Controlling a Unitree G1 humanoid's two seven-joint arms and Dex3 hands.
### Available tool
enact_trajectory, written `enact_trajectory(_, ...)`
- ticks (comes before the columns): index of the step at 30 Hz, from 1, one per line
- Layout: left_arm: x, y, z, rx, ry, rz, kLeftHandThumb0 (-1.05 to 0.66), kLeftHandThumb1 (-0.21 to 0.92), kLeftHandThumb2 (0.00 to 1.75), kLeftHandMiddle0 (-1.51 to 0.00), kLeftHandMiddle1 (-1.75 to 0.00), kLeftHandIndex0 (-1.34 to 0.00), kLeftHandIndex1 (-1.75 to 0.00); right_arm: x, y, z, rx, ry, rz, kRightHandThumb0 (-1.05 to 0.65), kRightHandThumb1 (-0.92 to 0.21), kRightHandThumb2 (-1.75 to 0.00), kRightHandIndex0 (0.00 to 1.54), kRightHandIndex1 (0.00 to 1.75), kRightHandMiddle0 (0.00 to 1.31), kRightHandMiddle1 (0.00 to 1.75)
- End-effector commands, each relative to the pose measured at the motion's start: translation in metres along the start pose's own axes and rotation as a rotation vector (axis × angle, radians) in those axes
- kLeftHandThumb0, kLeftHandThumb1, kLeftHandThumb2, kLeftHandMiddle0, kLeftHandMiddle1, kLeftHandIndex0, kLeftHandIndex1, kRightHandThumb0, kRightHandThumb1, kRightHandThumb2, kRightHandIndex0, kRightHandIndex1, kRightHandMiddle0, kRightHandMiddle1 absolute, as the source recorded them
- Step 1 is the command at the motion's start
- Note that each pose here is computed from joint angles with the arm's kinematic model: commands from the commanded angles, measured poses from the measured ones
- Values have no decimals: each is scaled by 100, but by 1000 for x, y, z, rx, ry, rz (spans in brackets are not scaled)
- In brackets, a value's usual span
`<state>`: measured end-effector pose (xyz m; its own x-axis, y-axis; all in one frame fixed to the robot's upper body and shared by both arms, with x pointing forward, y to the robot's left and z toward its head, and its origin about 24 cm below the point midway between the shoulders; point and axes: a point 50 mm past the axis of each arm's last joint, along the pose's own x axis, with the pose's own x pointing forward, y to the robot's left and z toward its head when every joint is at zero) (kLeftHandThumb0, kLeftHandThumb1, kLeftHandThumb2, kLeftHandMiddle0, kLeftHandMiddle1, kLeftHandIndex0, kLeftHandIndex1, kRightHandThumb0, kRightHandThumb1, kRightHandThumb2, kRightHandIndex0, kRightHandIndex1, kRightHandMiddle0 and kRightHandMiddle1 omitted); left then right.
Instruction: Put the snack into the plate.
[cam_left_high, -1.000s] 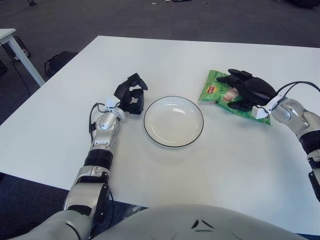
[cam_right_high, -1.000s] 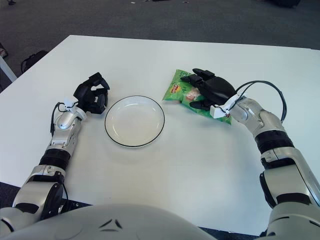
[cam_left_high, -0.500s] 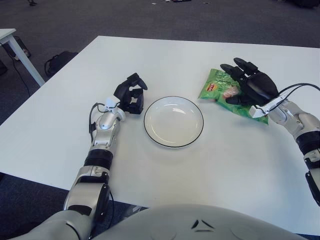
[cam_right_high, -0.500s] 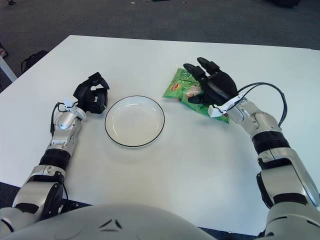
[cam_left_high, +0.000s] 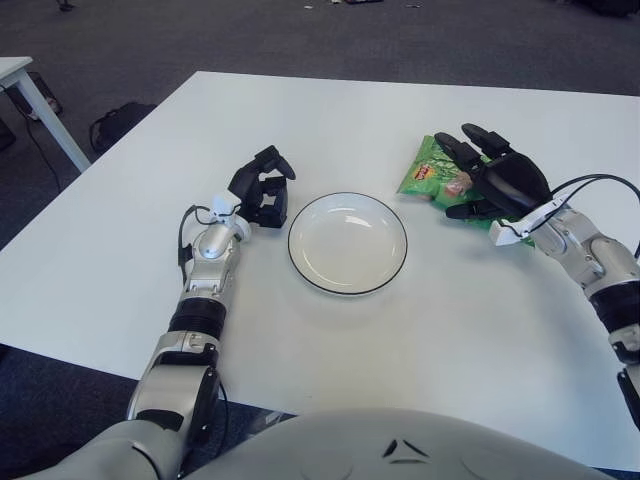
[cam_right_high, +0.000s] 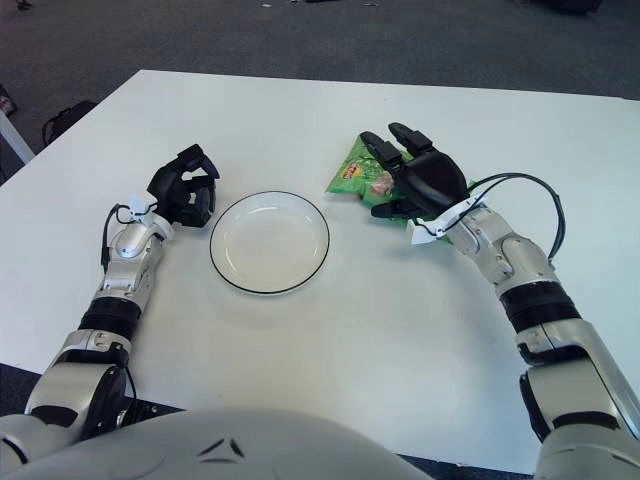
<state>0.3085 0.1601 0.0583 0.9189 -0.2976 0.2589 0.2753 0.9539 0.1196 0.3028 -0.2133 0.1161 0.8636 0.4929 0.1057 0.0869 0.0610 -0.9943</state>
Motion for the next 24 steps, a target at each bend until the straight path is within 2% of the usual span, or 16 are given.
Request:
enact_trajectory(1, -41, -19, -44, -74, 189, 9, -47, 34, 129, -115, -175, -59, -175, -3, -7, 2, 55, 59, 84, -105, -92, -37, 0, 0, 0, 0)
enact_trajectory(9, -41, -19, -43, -81, 176, 0, -47, 33, 130, -115, -175, -60, -175, -5, -11, 10, 99, 129, 168, -105, -92, -42, 0, 0, 0, 0)
enact_trajectory(17, -41, -19, -43, -83, 172, -3, -47, 34, 129, -113, -175, -59, -175, -7, -13, 18, 88, 205, 186, -105, -92, -54, 0, 0, 0, 0)
enact_trajectory(24, -41, -19, -42, -74, 165, 4, -47, 34, 128, -114, -175, -59, -175, -7, -11, 22, 3, 327, 182, -105, -92, -69, 0, 0, 0, 0)
